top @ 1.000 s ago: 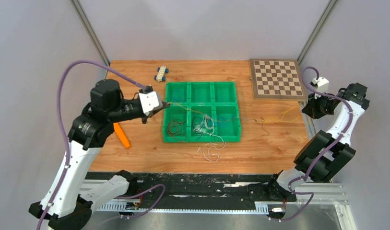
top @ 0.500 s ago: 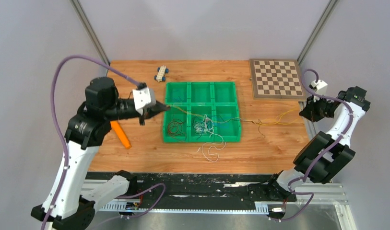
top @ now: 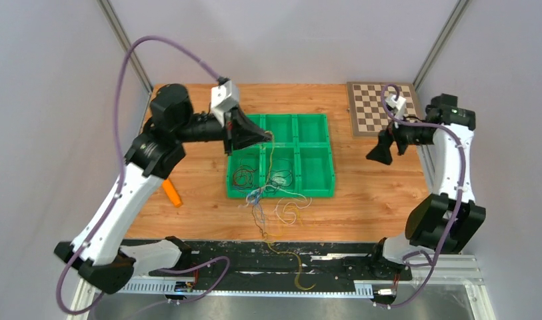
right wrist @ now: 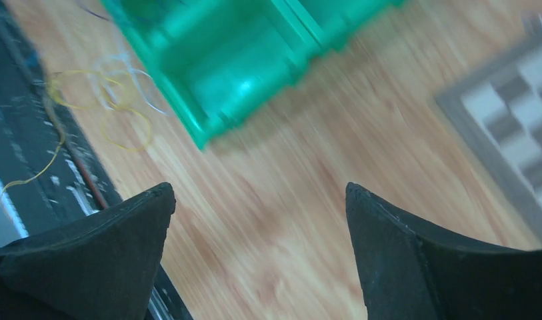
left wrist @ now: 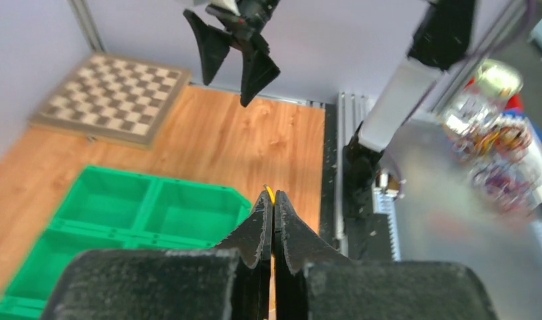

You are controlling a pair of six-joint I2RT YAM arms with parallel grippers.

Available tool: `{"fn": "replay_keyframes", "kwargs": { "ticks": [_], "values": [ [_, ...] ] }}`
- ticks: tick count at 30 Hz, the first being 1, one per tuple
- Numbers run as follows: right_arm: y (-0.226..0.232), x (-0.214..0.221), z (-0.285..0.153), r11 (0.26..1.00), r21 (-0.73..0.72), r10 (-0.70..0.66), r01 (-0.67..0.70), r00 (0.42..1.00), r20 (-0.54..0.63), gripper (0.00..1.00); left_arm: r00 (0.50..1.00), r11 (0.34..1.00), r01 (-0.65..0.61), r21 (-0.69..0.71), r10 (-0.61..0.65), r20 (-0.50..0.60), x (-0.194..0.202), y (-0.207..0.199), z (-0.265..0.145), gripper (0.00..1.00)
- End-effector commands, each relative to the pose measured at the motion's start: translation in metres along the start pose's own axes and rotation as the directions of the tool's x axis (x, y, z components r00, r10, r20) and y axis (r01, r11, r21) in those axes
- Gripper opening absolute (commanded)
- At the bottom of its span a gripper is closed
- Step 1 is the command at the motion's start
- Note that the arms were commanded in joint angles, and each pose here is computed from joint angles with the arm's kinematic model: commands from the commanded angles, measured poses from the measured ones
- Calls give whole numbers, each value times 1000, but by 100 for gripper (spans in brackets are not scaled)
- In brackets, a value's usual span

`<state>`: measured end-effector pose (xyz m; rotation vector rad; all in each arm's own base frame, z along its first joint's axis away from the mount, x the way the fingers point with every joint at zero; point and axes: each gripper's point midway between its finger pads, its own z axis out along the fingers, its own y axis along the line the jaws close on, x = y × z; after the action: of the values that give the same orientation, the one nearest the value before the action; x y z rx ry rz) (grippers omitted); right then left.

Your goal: Untangle the cables

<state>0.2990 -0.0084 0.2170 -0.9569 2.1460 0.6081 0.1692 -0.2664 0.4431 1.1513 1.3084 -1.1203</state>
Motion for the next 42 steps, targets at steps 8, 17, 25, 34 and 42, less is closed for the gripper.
{"fn": "replay_keyframes", "kwargs": {
  "ticks": [8,17,25,34,42],
  "values": [
    [158,-136,59,954,-180,-135,239,881,454,100,924,933,359,29,-360,132,-25,43,49,0],
    [186,-130,128,919,-164,-227,358,821,523,100,934,939,306,154,-328,141,-37,28,51,0],
    [256,-148,147,794,-324,-262,514,771,580,95,937,946,282,159,-307,165,-41,33,55,0],
    [259,-160,164,764,-311,-326,565,754,570,22,946,959,224,174,-257,197,-50,36,51,0],
    [268,-174,107,742,-272,-342,613,694,633,0,973,939,138,-315,-70,219,-21,146,-49,77]
  ]
}}
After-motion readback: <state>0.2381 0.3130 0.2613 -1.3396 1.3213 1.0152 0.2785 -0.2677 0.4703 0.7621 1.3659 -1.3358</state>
